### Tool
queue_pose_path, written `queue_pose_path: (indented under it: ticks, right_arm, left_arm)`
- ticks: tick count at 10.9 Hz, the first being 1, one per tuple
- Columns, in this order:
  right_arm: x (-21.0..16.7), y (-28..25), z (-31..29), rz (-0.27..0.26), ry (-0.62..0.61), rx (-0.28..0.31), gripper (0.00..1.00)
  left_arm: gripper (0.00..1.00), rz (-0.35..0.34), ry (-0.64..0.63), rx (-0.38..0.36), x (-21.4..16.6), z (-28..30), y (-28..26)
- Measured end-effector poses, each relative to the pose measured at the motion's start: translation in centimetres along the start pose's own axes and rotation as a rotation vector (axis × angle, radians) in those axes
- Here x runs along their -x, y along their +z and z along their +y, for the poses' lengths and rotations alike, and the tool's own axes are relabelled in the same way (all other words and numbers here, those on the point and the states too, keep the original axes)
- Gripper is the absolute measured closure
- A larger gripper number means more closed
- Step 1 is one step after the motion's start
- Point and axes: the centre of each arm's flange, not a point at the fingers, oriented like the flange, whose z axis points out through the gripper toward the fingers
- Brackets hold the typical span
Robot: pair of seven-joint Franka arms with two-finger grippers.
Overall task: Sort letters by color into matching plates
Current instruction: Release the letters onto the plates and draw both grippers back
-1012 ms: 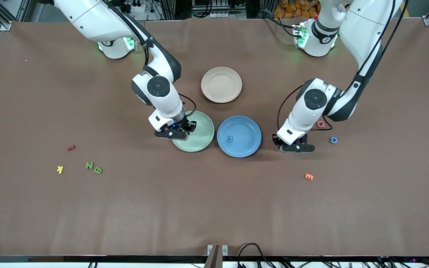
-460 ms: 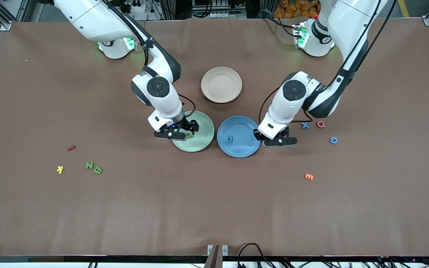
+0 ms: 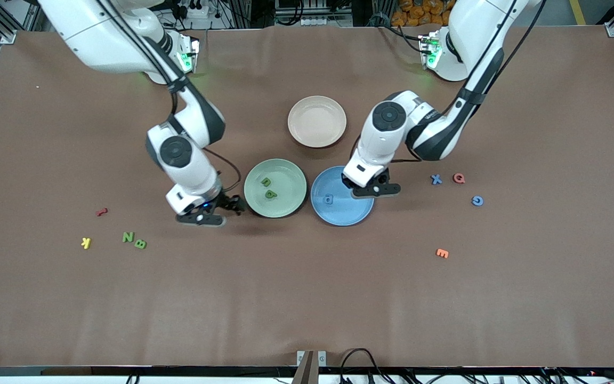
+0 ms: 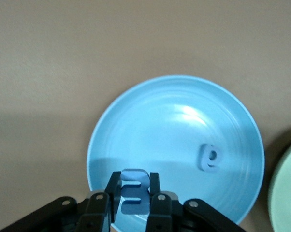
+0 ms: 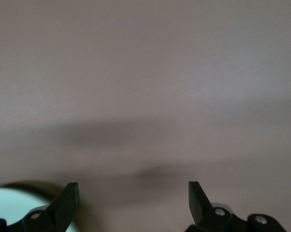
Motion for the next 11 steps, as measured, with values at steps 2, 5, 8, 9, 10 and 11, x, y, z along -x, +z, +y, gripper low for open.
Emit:
queue_pose_path:
  ticks: [2, 5, 8, 9, 10, 11]
  right_arm:
    - [-2.2, -0.2, 3.8, 0.009, -0.007, 0.007, 0.00]
    - [-4.7, -0.1, 10.4, 0.008, -0.019, 0.023, 0.00]
    - [-6.1, 0.7, 16.4, -0.001, -0.034, 0.048, 0.00]
    - [-6.4, 1.1, 17.8, 0.000, -0.038, 0.066, 0.00]
    - [-6.8, 1.5, 19.0, 0.002, -0.039, 0.080, 0.00]
    - [-7.1, 1.9, 20.1, 0.004, -0.044, 0.095, 0.00]
  left_arm:
    - [0.73, -0.035, -0.007, -0.051, 2.6, 2.2, 0.1]
    - [0.46, -0.051, 0.010, -0.100, 4.5, 3.5, 0.3]
    - [0.10, -0.047, -0.007, -0.113, 3.4, 2.4, 0.6]
    - [0.00, -0.049, -0.007, -0.123, 3.1, 1.8, 0.7]
    - [0.00, -0.046, 0.017, -0.140, 2.7, 0.9, 1.1]
    - [0.00, -0.035, 0.044, -0.163, 2.1, -0.3, 1.5]
